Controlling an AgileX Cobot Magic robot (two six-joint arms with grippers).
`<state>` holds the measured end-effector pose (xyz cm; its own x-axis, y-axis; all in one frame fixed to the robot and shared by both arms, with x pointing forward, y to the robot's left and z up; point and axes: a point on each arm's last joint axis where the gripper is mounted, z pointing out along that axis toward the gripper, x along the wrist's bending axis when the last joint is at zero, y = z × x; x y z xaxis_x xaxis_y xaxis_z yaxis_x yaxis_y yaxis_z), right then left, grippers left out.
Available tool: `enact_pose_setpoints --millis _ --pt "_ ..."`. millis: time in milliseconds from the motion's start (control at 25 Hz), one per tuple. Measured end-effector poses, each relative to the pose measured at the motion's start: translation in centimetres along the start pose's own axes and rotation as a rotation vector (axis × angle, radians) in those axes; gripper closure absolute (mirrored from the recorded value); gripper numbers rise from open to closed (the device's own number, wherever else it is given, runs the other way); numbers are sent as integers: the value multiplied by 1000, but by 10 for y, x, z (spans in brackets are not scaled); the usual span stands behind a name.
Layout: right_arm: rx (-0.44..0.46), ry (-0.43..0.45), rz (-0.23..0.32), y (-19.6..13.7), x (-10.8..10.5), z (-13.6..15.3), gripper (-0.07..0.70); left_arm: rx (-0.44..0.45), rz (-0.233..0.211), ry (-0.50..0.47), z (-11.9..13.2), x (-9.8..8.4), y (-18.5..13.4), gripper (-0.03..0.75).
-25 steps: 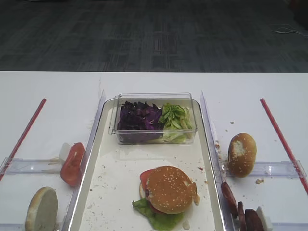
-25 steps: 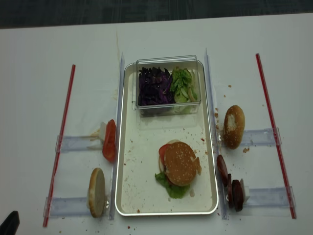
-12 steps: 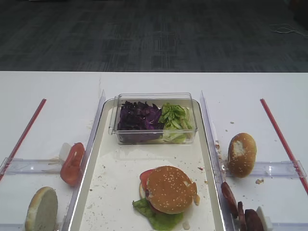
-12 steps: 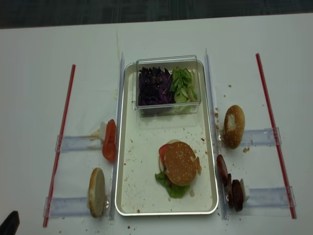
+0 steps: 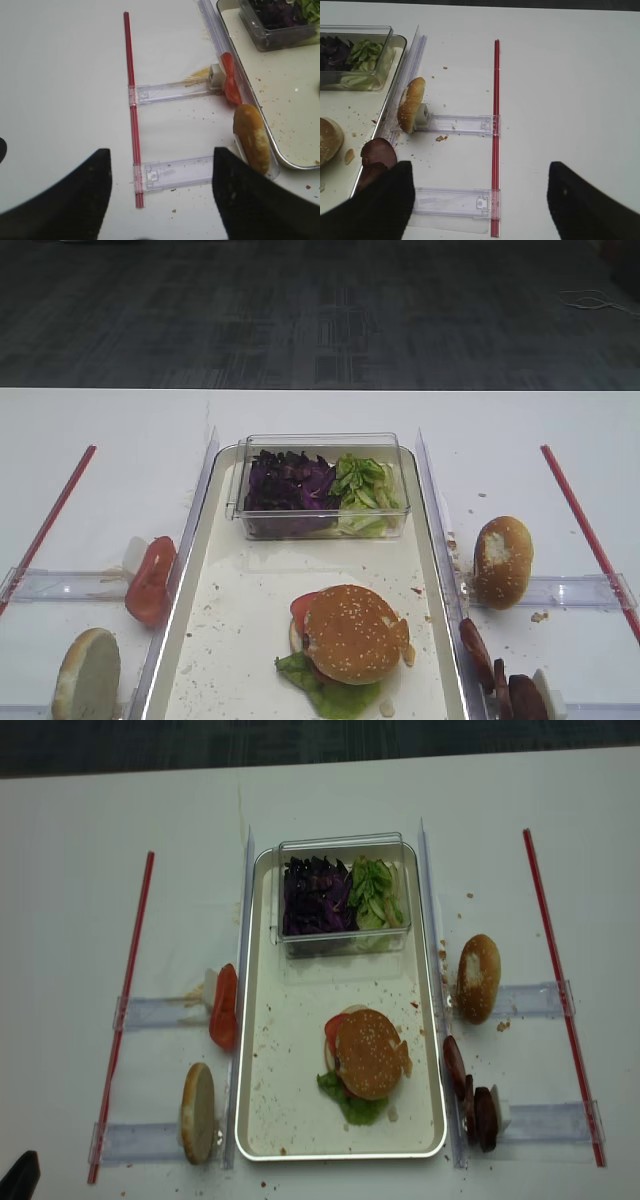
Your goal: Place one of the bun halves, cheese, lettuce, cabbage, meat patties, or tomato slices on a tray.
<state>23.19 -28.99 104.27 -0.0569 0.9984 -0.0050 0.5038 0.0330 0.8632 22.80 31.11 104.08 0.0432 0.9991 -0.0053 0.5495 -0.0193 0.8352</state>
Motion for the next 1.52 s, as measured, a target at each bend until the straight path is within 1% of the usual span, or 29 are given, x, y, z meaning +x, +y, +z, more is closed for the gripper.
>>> enact_pose_setpoints --millis 1520 --pt "0 0 2 0 0 0 50 0 0 0 0 0 0 278"
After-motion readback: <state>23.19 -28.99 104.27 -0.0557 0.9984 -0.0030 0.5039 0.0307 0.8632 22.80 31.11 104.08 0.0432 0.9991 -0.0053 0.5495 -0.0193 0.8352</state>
